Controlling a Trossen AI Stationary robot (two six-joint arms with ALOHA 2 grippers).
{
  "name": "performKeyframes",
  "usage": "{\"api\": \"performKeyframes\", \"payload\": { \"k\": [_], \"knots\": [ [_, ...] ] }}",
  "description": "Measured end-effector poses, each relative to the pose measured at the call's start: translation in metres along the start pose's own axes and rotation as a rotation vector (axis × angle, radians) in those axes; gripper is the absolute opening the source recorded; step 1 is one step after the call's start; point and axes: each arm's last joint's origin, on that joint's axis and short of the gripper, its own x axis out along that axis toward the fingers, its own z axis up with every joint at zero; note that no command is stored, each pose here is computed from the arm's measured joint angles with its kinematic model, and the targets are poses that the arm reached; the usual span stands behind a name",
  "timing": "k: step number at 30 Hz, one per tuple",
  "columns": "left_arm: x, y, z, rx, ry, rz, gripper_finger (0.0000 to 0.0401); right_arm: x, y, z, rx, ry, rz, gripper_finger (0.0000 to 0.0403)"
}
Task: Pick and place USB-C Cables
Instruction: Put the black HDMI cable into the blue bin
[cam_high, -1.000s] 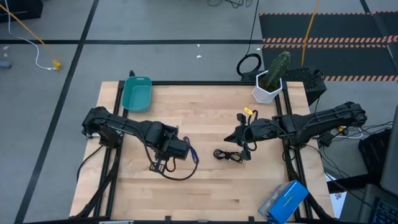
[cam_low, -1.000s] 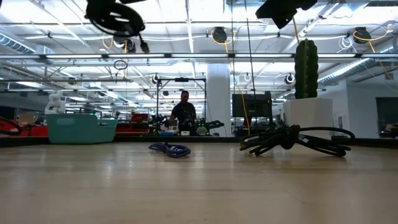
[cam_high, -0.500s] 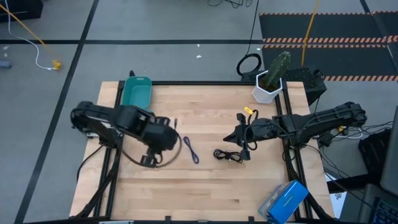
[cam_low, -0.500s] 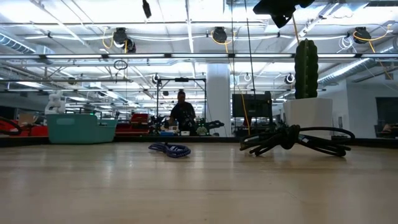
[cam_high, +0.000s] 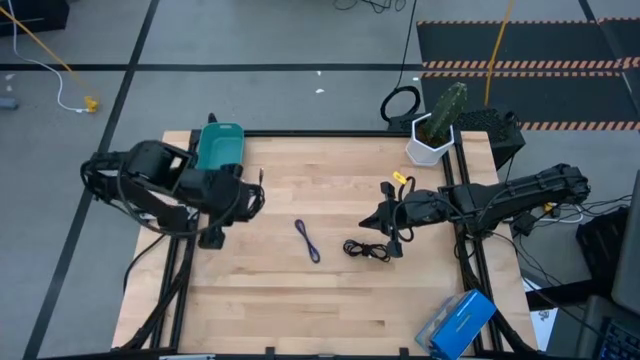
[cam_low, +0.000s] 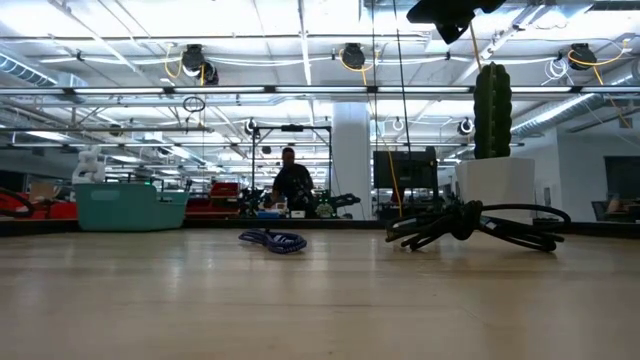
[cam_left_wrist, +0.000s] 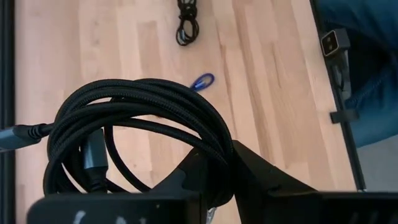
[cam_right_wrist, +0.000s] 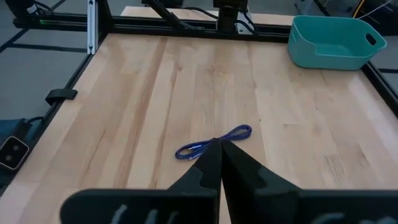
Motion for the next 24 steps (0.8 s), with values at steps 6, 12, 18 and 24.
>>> {"api": "performKeyframes", "payload": {
  "k": [6,12,18,24],
  "knots": [
    [-0.001,0.018,0.0,0.002,-0.004,0.043,0.0051,0.0,0.0,0.0,-0.022,0.0,-0.001,0.0],
    [-0.002,0.039,-0.001,-0.003,0.001,0.093,0.0051,0.0,0.0,0.0,-0.015,0.0,0.0,0.0],
    [-0.003,0.06,-0.003,-0.02,0.011,0.146,0.0051,0.0,0.001,-0.001,0.0,0.007,0.003,0.0],
    [-0.006,0.083,-0.008,-0.044,0.023,0.193,0.0051,0.0,0.003,-0.001,-0.004,0.01,0.011,0.0]
  ]
}}
